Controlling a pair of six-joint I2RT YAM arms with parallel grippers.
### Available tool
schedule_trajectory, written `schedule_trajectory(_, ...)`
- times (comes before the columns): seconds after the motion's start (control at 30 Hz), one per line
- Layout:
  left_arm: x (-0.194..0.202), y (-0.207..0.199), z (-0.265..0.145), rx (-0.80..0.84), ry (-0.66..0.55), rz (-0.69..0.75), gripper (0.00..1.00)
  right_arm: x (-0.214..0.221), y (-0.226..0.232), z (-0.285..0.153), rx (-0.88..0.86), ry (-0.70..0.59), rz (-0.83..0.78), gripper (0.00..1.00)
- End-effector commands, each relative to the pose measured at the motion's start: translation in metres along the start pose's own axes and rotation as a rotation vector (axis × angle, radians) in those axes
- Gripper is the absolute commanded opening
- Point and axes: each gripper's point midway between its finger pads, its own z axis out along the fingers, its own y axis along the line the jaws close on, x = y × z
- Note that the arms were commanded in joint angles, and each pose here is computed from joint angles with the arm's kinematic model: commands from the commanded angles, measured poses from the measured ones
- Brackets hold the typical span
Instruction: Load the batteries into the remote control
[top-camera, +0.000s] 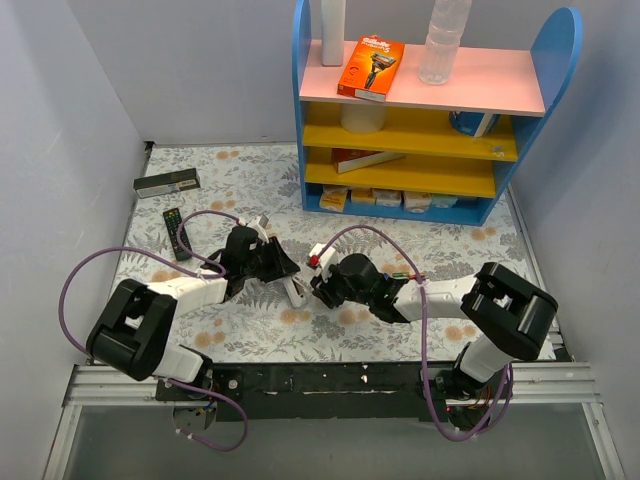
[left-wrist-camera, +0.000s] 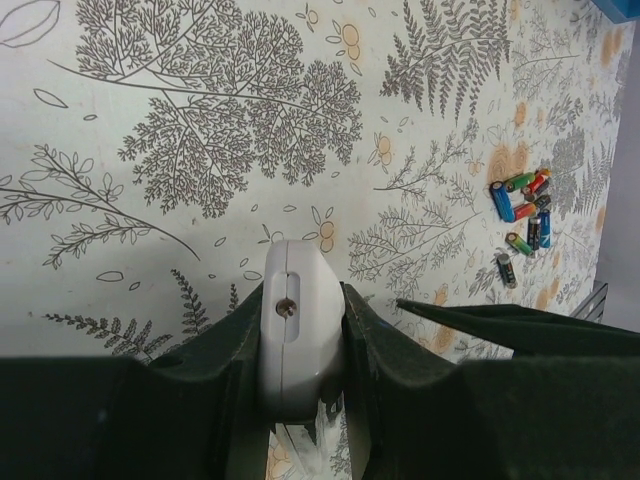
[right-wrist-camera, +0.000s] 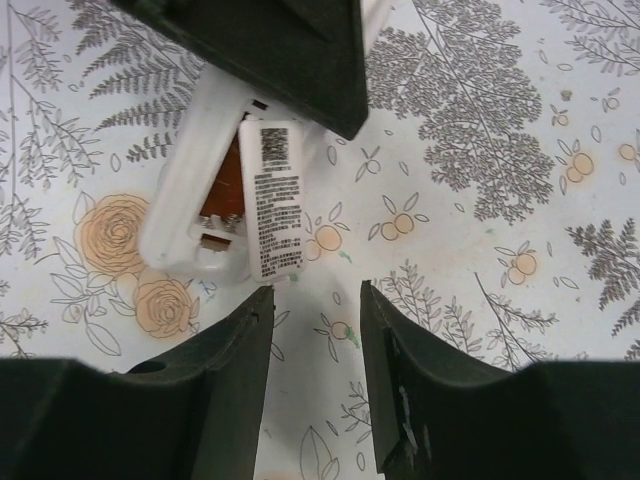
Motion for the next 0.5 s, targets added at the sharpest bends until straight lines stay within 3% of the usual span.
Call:
schedule_trajectory(0.0,-0.001,-0.002,-0.006,-0.032,-0.008,0.021,0.00,-0.035,-0.014,-0.004,0.062,-0.132,-0.005,0.47)
schedule_trajectory(0.47,-0.020,0.023,-0.020,-0.173,-0.162,-0.014,0.00,0.014,-0.005,-0.025,0.008,-0.022,-0.047,0.48)
